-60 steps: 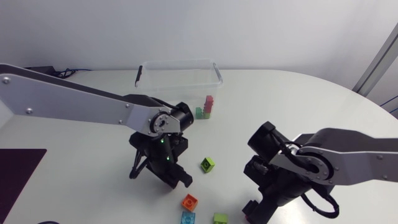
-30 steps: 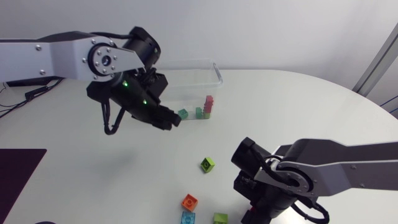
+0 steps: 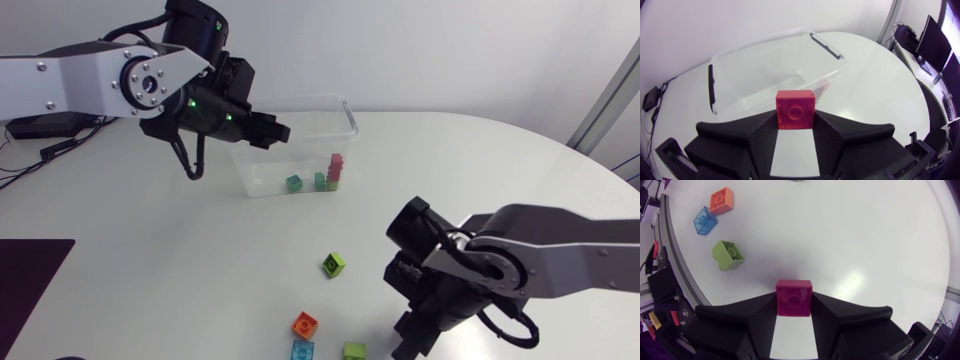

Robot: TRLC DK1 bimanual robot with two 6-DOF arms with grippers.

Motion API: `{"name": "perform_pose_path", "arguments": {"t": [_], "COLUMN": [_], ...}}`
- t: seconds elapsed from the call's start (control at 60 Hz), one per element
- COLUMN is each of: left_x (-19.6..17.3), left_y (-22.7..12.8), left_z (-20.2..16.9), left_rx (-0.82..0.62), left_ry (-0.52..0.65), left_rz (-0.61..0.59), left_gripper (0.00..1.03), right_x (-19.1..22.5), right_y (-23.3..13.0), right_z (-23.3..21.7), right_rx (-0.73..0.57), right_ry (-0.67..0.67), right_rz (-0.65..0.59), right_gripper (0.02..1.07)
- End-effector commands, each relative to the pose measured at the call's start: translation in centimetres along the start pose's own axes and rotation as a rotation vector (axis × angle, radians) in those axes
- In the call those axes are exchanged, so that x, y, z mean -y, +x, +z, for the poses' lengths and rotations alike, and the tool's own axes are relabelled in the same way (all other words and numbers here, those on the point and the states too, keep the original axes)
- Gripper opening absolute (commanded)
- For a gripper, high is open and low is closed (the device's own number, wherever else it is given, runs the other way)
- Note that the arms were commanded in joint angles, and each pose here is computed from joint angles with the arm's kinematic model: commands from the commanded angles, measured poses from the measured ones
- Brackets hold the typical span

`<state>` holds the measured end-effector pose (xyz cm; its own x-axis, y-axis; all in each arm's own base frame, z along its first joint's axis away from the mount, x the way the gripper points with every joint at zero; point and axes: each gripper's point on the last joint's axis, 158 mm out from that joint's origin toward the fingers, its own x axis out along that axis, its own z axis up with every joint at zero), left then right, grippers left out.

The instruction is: Place the duplo bricks in the container

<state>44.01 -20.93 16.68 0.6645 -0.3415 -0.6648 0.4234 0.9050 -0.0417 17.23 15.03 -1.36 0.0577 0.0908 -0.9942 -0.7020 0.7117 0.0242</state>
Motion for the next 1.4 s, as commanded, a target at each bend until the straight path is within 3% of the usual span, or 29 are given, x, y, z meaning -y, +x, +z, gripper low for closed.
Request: {"name": "perform_pose_path", "arguments": {"t": [0.0, 0.317, 0.417, 0.483, 0.633, 0.967, 1.1, 1.383], "left_x": [-1.5, -5.4, -6.7, -7.0, -6.8, -3.4, -1.5, 2.6], "left_y": [1.4, 5.9, 7.0, 7.0, 3.9, -4.7, -7.2, -8.2], "left_z": [1.4, 3.1, 3.4, 3.5, 5.7, 7.2, 4.6, -3.6], "left_rx": [0.029, 0.054, 0.052, 0.057, 0.124, 0.195, 0.165, 0.037], "left_ry": [-0.034, -0.067, -0.079, -0.091, -0.103, -0.069, -0.036, 0.101], "left_rz": [0.032, 0.107, 0.131, 0.135, 0.134, 0.041, -0.02, -0.109], "left_gripper": [0.29, 0.33, 0.49, 0.68, 0.85, 0.88, 0.88, 0.87], "right_x": [0.5, 2.4, 2.8, 3.1, 4.5, 8.1, 9.7, 12.1], "right_y": [-1.7, -6.1, -7.5, -8.2, -9.6, -11.9, -12.4, -12.9], "right_z": [2.0, 7.2, 9.0, 10.2, 13.4, 19.8, 22.3, 26.0], "right_rx": [0.061, 0.205, 0.245, 0.268, 0.314, 0.422, 0.463, 0.512], "right_ry": [0.025, 0.072, 0.078, 0.084, 0.108, 0.159, 0.18, 0.208], "right_rz": [-0.013, -0.035, -0.041, -0.043, -0.055, -0.087, -0.1, -0.119], "right_gripper": [0.28, 0.28, 0.28, 0.28, 0.28, 0.28, 0.28, 0.28]}}
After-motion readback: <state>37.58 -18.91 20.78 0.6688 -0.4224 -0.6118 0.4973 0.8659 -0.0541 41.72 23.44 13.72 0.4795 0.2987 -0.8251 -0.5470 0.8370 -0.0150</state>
